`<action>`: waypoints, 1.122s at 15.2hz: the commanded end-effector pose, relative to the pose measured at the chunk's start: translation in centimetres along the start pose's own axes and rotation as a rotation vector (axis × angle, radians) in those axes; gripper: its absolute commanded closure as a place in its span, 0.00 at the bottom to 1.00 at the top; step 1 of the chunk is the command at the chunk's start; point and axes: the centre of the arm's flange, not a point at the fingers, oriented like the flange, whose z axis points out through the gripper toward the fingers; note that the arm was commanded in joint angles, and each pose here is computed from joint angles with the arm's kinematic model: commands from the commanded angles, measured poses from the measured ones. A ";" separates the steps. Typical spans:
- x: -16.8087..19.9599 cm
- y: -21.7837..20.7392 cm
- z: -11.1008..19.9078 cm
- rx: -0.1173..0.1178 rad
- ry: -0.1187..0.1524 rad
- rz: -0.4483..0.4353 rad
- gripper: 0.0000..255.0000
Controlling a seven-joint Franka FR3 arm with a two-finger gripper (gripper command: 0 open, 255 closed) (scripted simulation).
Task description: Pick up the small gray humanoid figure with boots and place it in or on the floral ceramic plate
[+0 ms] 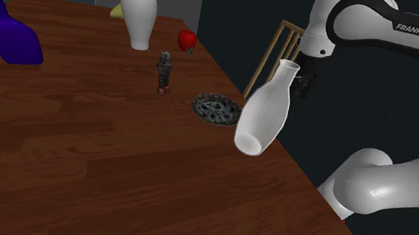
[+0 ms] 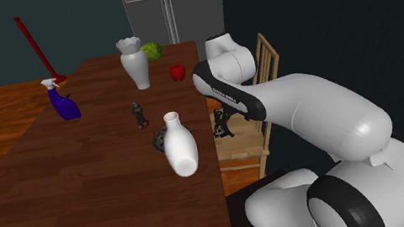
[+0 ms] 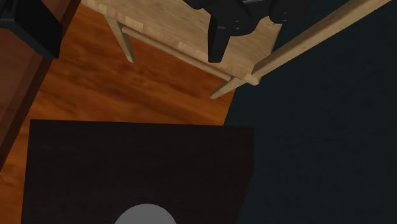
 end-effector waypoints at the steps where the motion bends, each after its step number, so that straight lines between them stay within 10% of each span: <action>1: 0.0 0.0 0.0 0.000 0.000 0.000 0.00; 17: 8.6 -16.6 -2.7 0.060 0.205 0.201 0.00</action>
